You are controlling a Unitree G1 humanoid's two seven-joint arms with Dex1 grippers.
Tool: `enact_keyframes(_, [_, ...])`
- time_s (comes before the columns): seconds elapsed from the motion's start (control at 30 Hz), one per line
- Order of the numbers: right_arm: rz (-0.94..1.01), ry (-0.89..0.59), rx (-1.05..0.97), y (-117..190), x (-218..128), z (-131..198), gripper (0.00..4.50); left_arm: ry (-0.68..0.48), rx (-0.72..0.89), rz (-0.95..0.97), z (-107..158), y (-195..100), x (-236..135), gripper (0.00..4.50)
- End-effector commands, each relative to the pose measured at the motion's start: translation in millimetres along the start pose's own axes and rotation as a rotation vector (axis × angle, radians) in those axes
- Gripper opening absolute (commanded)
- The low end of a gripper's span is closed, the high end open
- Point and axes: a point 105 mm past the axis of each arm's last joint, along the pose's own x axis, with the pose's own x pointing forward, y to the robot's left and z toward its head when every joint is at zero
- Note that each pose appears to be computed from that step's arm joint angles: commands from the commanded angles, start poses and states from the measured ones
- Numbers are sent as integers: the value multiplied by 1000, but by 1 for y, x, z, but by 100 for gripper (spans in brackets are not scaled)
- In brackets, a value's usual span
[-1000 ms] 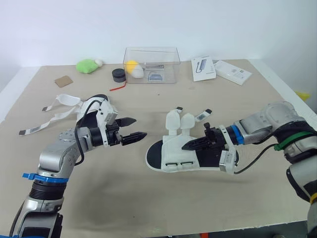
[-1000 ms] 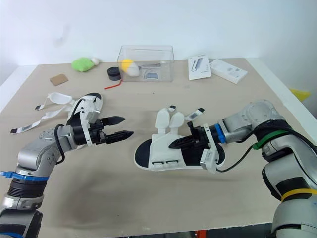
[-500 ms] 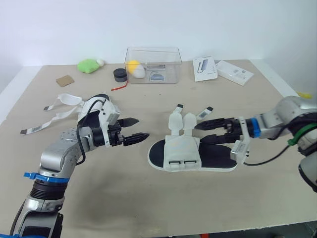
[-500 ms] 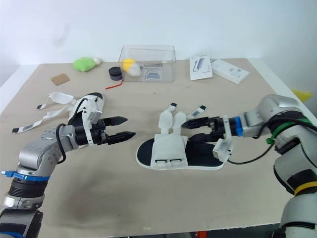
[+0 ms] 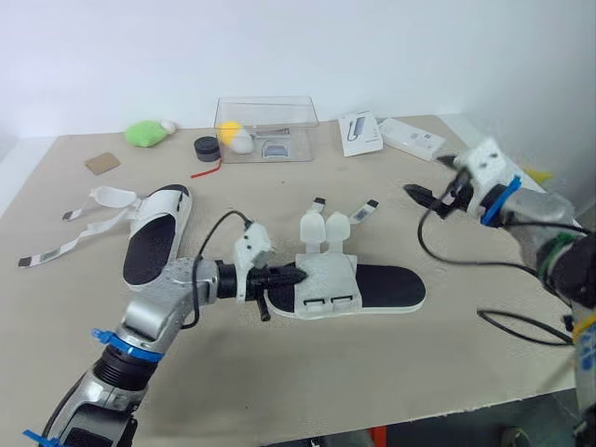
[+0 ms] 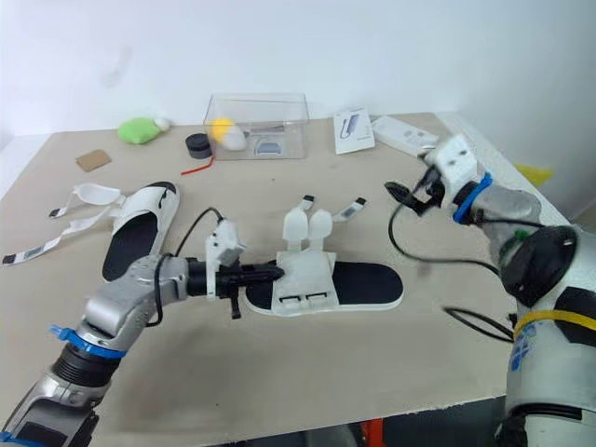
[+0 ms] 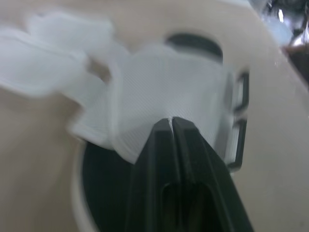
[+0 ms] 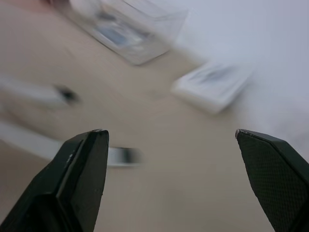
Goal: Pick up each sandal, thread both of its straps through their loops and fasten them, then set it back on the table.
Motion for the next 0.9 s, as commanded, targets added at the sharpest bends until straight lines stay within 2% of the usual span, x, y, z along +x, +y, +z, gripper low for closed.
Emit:
enact_keyframes(0.03, [116, 14, 508, 26, 11, -3, 450, 49, 53, 30, -14, 3, 3, 4])
enact_keyframes(0.13, [135, 46, 679, 35, 15, -6, 450, 61, 52, 38, -20, 3, 5, 4])
enact_keyframes(0.23, [90, 94, 964, 45, 19, -19, 450, 57, 49, 61, -22, 6, 3, 4])
enact_keyframes(0.33, [54, 132, 1093, 53, 25, -30, 450, 51, 47, 77, -23, 10, 2, 4])
enact_keyframes(0.73, [-103, 135, 1236, 57, 54, -62, 450, 57, 51, 72, -23, 10, 3, 4])
enact_keyframes(0.9, [-119, 74, 1265, 52, 64, -59, 450, 55, 48, 82, -24, 11, 1, 4])
